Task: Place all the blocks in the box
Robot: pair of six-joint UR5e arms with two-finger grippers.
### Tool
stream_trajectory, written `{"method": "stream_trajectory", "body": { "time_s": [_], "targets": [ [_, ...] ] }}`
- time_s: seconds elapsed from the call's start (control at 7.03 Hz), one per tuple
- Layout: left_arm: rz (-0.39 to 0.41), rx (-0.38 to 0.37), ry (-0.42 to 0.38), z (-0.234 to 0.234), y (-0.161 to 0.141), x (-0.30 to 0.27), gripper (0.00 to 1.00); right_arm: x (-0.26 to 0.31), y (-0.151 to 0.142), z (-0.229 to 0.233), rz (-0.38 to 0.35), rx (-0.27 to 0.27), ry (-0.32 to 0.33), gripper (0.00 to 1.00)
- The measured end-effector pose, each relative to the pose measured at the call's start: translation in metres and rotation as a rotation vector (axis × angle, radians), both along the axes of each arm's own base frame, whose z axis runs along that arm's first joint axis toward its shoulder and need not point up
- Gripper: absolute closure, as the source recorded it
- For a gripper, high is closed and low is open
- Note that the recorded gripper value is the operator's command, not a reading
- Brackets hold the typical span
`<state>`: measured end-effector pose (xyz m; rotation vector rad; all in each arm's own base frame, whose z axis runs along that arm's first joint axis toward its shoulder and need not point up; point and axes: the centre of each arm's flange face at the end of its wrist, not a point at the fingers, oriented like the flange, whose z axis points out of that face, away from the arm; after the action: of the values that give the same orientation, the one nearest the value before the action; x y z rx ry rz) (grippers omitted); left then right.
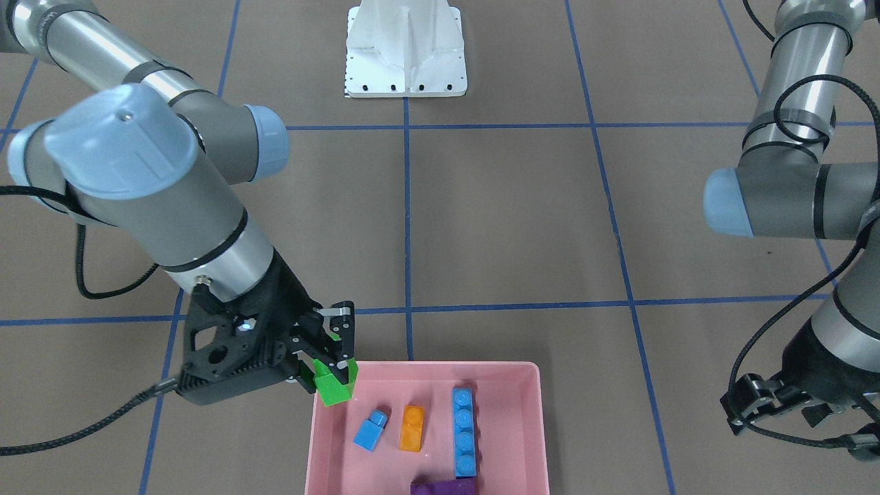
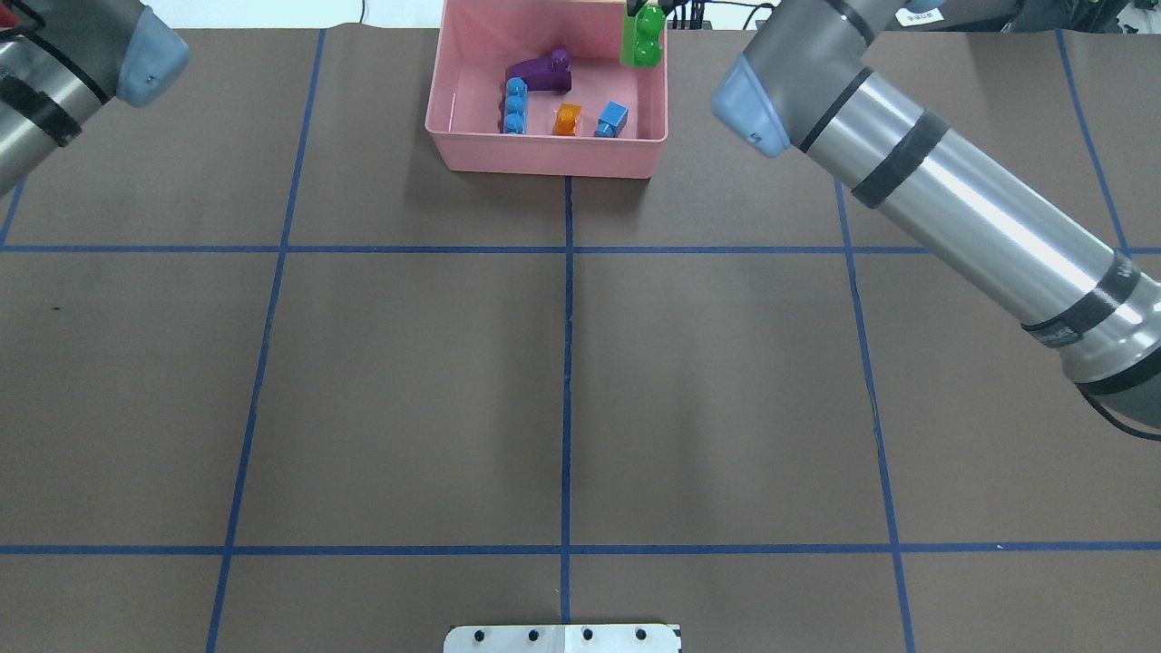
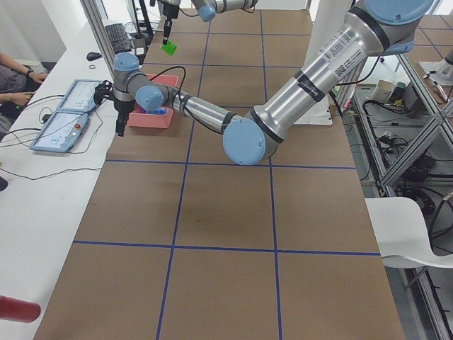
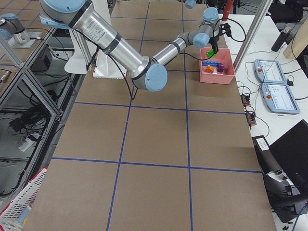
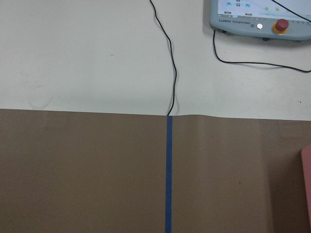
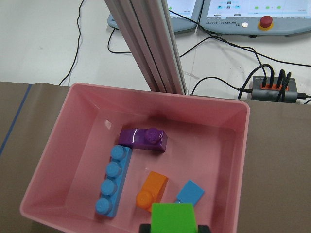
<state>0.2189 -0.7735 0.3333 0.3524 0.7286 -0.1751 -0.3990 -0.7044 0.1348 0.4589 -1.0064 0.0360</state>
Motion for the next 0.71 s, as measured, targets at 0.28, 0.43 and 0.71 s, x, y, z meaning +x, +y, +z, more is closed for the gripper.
{"method": "stream_trajectory", "body": {
  "time_s": [0.28, 0.43, 0.71],
  "targets": [
    [0.026, 0.025, -0.023, 0.025, 0.022, -0.009, 0.00, -0.052, 0.000, 0.001, 0.048, -0.011, 0.026, 0.04],
    [0.048, 0.044, -0.035, 0.041, 0.039, -0.016, 0.00, -0.065, -0.001, -0.002, 0.062, -0.026, 0.021, 0.00],
    [0.071, 0.072, -0.036, 0.052, 0.062, -0.024, 0.00, -0.072, -0.005, -0.007, 0.092, -0.058, 0.005, 0.00]
  ]
}}
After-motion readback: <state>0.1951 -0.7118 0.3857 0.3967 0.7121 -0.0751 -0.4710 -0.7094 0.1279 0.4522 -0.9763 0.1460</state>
